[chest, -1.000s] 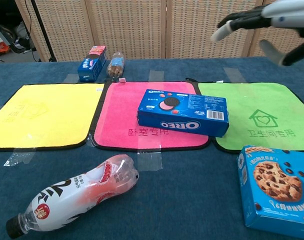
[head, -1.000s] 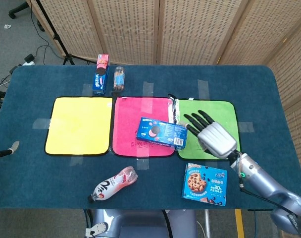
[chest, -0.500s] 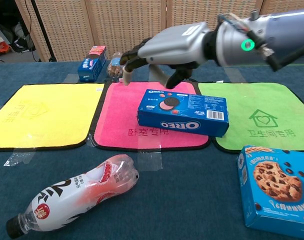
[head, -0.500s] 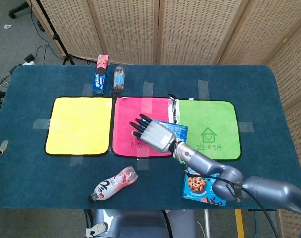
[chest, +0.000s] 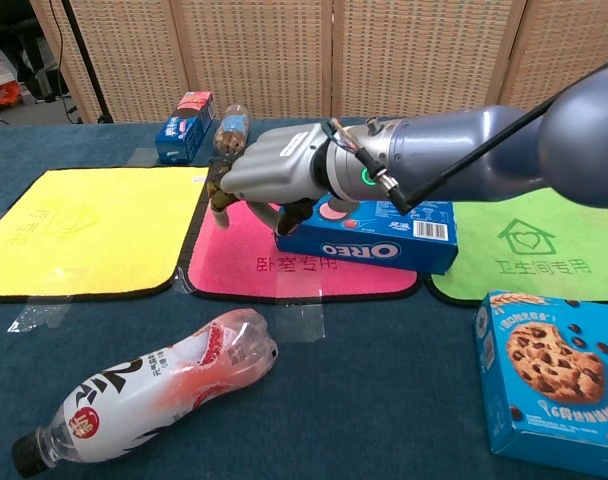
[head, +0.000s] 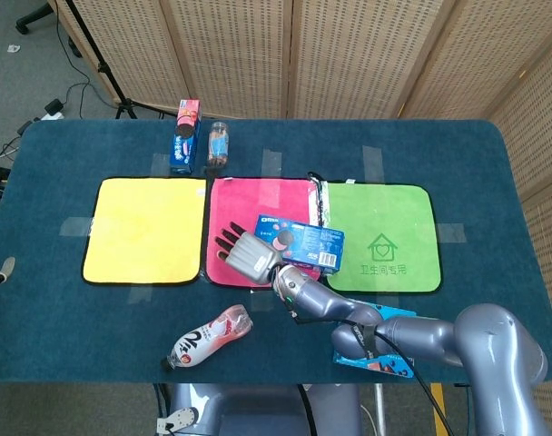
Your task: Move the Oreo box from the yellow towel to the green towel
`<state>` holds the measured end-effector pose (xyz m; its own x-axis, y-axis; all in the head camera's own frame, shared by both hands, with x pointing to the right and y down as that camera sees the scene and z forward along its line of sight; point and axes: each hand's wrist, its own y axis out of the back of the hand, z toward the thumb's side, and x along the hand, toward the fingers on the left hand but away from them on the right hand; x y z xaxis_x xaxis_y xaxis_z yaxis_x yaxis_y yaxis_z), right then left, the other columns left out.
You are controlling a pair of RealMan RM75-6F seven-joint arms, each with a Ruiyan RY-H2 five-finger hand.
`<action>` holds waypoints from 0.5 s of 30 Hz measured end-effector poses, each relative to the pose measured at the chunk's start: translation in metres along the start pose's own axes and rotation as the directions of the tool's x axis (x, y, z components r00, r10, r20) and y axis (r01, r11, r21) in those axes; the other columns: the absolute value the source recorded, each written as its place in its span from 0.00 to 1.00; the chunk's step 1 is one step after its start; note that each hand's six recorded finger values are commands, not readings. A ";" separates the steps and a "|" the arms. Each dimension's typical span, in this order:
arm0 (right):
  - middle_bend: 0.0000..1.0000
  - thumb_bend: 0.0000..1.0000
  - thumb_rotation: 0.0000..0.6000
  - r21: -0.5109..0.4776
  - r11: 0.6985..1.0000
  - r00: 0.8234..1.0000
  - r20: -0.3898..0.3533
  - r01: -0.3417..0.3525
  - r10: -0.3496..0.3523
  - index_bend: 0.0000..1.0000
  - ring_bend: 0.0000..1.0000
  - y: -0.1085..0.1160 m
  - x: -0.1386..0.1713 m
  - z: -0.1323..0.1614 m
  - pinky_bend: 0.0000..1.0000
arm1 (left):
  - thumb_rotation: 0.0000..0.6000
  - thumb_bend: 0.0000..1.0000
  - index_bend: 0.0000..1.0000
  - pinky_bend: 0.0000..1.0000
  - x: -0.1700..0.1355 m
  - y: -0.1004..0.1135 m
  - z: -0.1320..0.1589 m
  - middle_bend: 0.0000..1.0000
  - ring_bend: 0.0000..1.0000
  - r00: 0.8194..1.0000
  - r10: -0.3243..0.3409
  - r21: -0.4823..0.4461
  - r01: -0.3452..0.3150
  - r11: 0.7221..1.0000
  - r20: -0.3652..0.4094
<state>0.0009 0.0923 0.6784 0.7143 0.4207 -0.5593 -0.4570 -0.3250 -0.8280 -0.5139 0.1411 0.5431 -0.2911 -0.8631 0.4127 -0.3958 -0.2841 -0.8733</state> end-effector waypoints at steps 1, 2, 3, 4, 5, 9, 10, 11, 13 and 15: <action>0.11 1.00 1.00 0.007 1.000 1.000 0.007 -0.006 0.006 0.24 0.00 -0.002 -0.001 -0.002 0.09 | 1.00 0.30 0.00 0.00 0.000 0.000 0.000 0.00 0.00 1.000 -0.001 -0.001 0.001 1.000 -0.001; 0.11 1.00 1.00 0.016 1.000 1.000 0.019 -0.013 0.013 0.24 0.00 -0.005 -0.003 -0.005 0.09 | 1.00 0.30 0.00 0.00 0.000 0.000 -0.001 0.00 0.00 1.000 -0.002 -0.001 0.002 1.000 -0.001; 0.13 1.00 1.00 0.023 1.000 0.999 0.027 -0.018 0.017 0.26 0.01 -0.007 -0.003 -0.007 0.10 | 1.00 0.30 0.00 0.00 0.000 -0.001 -0.001 0.00 0.00 1.000 -0.004 -0.002 0.004 1.000 -0.002; 0.14 1.00 1.00 0.028 0.999 0.999 0.036 -0.023 0.022 0.27 0.02 -0.008 -0.004 -0.010 0.11 | 1.00 0.30 0.00 0.00 0.000 -0.001 -0.001 0.00 0.00 1.000 -0.006 -0.003 0.006 1.000 -0.002; 0.15 1.00 1.00 0.033 0.999 0.999 0.044 -0.028 0.027 0.28 0.03 -0.010 -0.004 -0.012 0.11 | 1.00 0.30 0.00 0.00 0.000 -0.001 -0.001 0.00 0.00 1.000 -0.008 -0.004 0.008 1.000 -0.003; 0.22 1.00 1.00 0.060 0.997 0.997 0.060 -0.050 0.046 0.35 0.10 -0.017 0.000 -0.022 0.14 | 1.00 0.30 0.00 0.00 0.001 -0.002 -0.001 0.00 0.00 1.000 -0.014 -0.005 0.014 1.000 -0.003; 0.24 1.00 1.00 0.066 0.996 0.997 0.062 -0.054 0.050 0.37 0.13 -0.018 0.001 -0.024 0.14 | 1.00 0.30 0.00 0.00 0.002 -0.002 -0.001 0.00 0.00 1.000 -0.014 -0.005 0.014 1.000 -0.003; 0.25 1.00 1.00 0.073 0.996 0.997 0.063 -0.058 0.054 0.38 0.14 -0.019 0.003 -0.025 0.15 | 1.00 0.30 0.00 0.00 0.002 -0.003 -0.001 0.00 0.00 1.000 -0.015 -0.004 0.015 1.000 -0.002; 0.28 1.00 1.00 0.080 0.995 0.996 0.063 -0.065 0.060 0.41 0.16 -0.021 0.005 -0.027 0.16 | 1.00 0.30 0.00 0.00 0.002 -0.003 -0.001 0.00 0.00 1.000 -0.017 -0.003 0.017 1.000 -0.002; 0.30 1.00 1.00 0.087 0.993 0.996 0.063 -0.075 0.069 0.43 0.18 -0.023 0.008 -0.028 0.17 | 1.00 0.30 0.00 0.00 0.002 -0.004 0.000 0.00 0.00 1.000 -0.021 -0.003 0.021 1.000 0.000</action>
<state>0.0322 0.0794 0.6944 0.6460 0.4497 -0.6168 -0.5536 -0.2803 -0.7842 -0.5127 0.1409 0.5474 -0.2824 -0.8572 0.4307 -0.4047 -0.3006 -0.8636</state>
